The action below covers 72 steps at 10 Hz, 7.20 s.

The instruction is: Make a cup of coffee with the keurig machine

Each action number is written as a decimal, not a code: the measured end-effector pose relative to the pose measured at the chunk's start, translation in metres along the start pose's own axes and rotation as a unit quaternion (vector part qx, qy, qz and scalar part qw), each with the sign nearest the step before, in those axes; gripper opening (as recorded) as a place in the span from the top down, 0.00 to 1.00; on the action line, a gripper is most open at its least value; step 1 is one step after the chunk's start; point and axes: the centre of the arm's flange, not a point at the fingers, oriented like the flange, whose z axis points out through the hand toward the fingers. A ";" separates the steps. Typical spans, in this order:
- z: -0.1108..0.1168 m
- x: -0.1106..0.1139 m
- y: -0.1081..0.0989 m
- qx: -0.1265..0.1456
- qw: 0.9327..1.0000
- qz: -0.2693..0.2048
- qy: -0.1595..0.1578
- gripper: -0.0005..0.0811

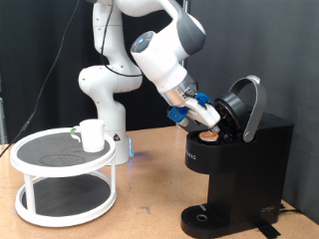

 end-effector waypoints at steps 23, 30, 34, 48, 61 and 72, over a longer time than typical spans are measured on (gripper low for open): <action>-0.171 -0.055 0.035 -0.028 0.978 -0.012 -0.204 0.09; -0.121 -0.128 0.080 -0.022 0.988 -0.007 -0.154 0.09; -0.099 -0.170 0.106 -0.037 0.991 -0.027 -0.127 0.09; -0.018 -0.225 0.136 -0.035 0.996 -0.063 -0.050 0.21; -0.039 -0.141 0.081 -0.032 0.999 -0.027 -0.013 0.99; -0.094 -0.061 0.027 0.015 0.997 -0.033 -0.063 0.99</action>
